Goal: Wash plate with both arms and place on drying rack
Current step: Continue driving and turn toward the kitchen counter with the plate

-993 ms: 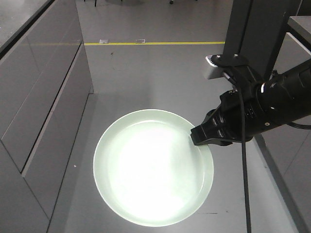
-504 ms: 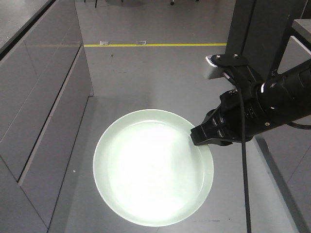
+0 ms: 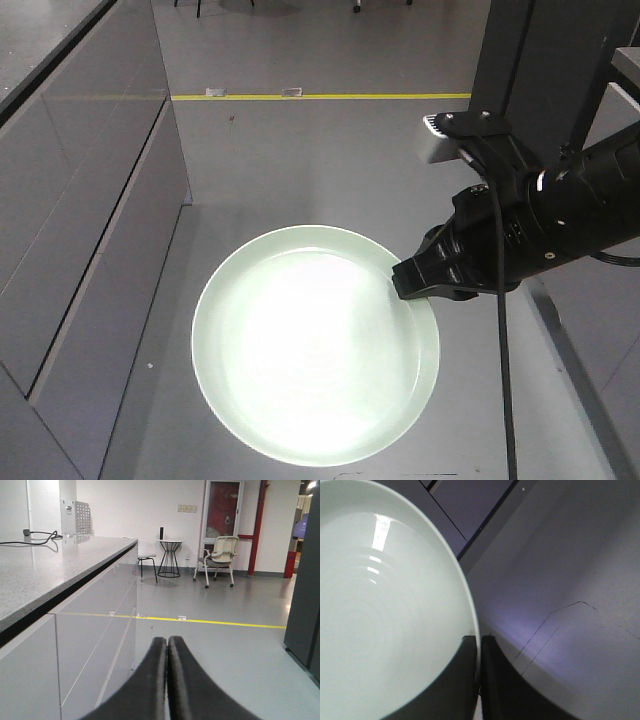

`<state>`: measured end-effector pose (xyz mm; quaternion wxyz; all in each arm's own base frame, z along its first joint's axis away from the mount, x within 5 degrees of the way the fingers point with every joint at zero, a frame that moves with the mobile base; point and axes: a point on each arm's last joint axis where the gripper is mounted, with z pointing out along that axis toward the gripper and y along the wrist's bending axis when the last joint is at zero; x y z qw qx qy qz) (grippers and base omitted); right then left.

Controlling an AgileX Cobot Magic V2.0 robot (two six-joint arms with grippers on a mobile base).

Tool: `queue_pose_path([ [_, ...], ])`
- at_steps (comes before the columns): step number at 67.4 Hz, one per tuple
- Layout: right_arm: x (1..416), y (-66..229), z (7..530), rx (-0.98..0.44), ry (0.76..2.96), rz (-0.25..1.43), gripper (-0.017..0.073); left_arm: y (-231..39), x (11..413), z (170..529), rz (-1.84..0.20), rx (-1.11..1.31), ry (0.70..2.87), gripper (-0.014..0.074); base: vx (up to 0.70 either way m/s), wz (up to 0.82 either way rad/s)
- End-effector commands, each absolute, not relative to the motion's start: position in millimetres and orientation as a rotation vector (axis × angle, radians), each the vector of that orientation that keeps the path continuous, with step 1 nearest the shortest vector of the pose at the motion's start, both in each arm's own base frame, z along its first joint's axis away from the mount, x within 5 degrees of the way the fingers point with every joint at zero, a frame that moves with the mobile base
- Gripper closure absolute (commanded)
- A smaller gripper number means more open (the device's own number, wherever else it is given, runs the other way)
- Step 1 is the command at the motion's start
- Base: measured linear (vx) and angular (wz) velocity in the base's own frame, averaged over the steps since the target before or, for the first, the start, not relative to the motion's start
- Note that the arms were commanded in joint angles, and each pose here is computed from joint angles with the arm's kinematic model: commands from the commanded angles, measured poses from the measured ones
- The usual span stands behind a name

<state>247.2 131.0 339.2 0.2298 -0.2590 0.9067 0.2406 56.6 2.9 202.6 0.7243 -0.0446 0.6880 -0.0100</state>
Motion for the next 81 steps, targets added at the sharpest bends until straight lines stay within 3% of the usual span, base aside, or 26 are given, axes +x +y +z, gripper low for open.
queue_pose_path([
  [1, 243.9, 130.5, 359.2, -0.682, 2.397, 0.689, 0.0561, 3.0, 53.0, 219.2, -0.027, -0.100, 1.400, 0.0600, 0.11, 0.00],
  [81, 243.9, 130.5, 359.2, -0.682, 2.397, 0.689, 0.0561, 3.0, 53.0, 219.2, -0.027, -0.100, 1.400, 0.0600, 0.11, -0.03],
])
